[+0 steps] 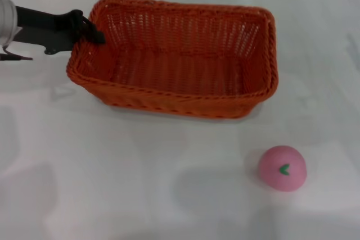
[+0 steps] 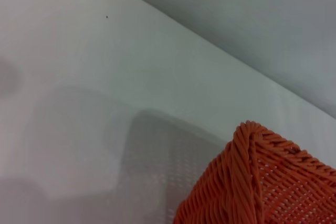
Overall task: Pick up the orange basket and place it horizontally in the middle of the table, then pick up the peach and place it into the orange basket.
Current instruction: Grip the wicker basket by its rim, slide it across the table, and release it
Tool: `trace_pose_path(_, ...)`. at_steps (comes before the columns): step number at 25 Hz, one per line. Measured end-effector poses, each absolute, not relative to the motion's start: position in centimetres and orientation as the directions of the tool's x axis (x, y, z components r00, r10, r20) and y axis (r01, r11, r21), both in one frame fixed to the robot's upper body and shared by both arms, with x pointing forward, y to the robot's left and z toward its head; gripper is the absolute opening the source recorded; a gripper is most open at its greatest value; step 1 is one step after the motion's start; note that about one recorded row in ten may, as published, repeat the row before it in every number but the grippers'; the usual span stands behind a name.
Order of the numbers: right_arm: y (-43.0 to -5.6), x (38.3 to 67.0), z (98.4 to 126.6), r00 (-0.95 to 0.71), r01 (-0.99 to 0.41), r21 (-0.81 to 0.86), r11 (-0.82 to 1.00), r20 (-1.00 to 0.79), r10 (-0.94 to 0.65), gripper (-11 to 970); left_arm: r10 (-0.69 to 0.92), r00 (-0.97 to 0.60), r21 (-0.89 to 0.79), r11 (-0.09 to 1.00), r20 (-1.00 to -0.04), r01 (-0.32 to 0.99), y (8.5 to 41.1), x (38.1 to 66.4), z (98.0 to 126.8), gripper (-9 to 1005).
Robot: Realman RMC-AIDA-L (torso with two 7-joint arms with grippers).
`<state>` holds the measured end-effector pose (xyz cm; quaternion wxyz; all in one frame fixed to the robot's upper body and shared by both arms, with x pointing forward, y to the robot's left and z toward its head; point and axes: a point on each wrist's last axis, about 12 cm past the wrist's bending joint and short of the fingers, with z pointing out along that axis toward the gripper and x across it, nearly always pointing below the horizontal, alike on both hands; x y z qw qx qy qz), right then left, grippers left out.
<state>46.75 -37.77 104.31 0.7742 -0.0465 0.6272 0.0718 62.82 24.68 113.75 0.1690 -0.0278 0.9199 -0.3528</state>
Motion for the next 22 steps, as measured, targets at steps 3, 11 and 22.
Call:
trace_pose_path(3,-37.8,46.8,104.3,0.203,-0.169,0.018,0.985,-0.978,0.053,693,-0.168,-0.946,-0.661,0.748,-0.278,0.061,24.3,62.8,113.3,148)
trace_pose_path(11,-37.8,46.7,104.3,0.201,-0.167,0.018,0.986,-0.978,0.052,694,-0.171,-0.947,-0.667,0.743,-0.270,0.056,24.0,62.8,112.8,147)
trace_pose_path(22,-37.9,46.5,104.2,0.199,-0.169,0.016,0.985,-0.979,0.050,693,-0.167,-0.954,-0.678,0.733,-0.248,0.048,23.8,62.4,112.3,147)
